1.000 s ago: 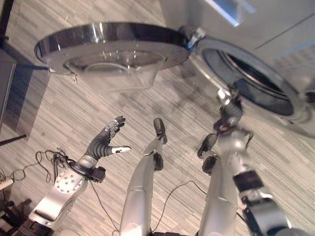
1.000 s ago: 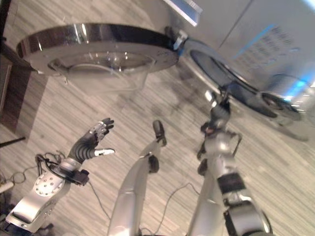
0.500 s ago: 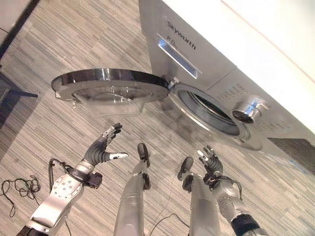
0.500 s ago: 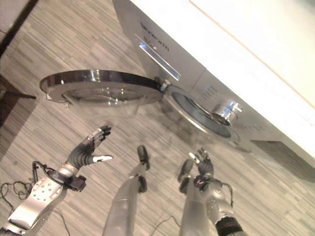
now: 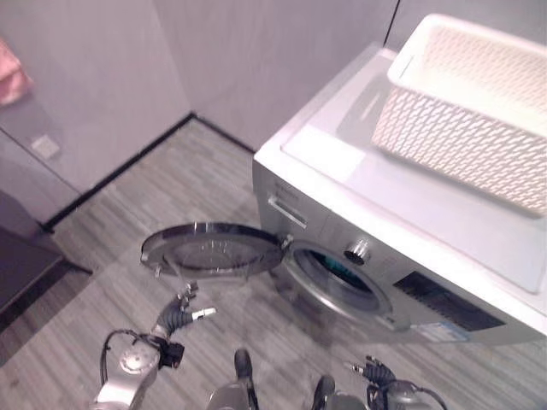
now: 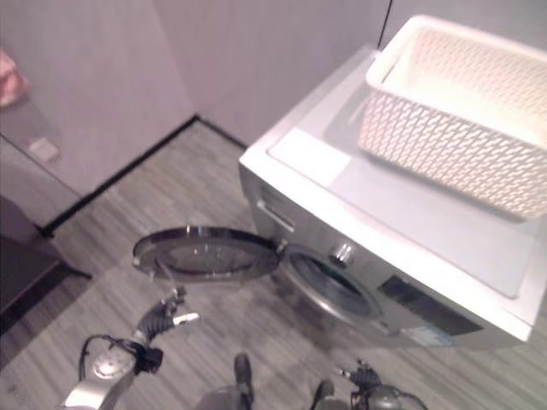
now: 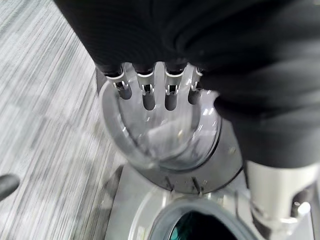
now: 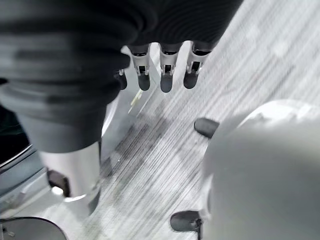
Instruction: Grab the laundry basket,head to the washer,open it,put in the laundry and shut it.
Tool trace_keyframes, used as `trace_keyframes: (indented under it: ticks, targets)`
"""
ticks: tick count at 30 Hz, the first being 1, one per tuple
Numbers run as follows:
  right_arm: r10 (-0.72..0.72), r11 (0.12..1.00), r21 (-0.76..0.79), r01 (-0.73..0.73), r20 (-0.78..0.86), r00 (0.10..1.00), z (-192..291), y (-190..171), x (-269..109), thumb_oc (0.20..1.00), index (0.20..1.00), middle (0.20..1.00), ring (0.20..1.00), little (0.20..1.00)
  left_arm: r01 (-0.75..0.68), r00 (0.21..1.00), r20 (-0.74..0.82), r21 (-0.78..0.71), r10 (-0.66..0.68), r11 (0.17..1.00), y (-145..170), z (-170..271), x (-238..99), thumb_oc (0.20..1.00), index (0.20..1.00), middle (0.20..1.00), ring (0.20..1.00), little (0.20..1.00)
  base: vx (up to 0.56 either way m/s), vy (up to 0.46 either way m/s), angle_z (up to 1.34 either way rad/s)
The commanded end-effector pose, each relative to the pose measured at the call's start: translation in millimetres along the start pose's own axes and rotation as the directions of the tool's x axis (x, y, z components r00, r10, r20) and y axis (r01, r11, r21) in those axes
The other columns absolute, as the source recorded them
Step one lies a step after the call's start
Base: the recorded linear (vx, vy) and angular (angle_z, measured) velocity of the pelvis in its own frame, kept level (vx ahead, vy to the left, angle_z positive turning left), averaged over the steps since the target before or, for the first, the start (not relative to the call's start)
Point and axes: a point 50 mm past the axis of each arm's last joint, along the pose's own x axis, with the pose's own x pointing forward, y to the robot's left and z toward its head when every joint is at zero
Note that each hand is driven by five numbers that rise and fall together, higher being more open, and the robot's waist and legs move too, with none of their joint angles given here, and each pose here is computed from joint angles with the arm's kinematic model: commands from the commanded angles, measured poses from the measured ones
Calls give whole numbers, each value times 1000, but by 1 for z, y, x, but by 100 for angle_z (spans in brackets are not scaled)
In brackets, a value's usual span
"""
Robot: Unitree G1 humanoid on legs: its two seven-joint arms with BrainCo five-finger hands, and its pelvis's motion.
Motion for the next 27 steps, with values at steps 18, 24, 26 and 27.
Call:
trace_keyframes:
  ticks: [18,24,26,27]
  targets:
    - [-76,926,-374,52,-50,996,16,-15,6,1000,1000,1000,1000,1000,120,966,238,-49,-105,992,-34,54,5,1000,1000,1000,1000,1000,-128,-101,2]
    - [-147,939,-335,78,-187,971,-18,-41,-1,1000,1000,1000,1000,1000,193,946,276,-51,-172,980,-41,58,-4,1000,1000,1000,1000,1000,10,234,-11]
    - [-159,948,-307,86,-222,962,-26,-48,-4,1000,1000,1000,1000,1000,224,932,301,-30,-205,974,-44,64,-7,1000,1000,1000,1000,1000,-6,358,23]
    - [-169,954,-283,98,-238,956,-29,-51,-5,1000,1000,1000,1000,1000,242,921,317,-13,-226,970,-46,69,-7,1000,1000,1000,1000,1000,-55,412,16]
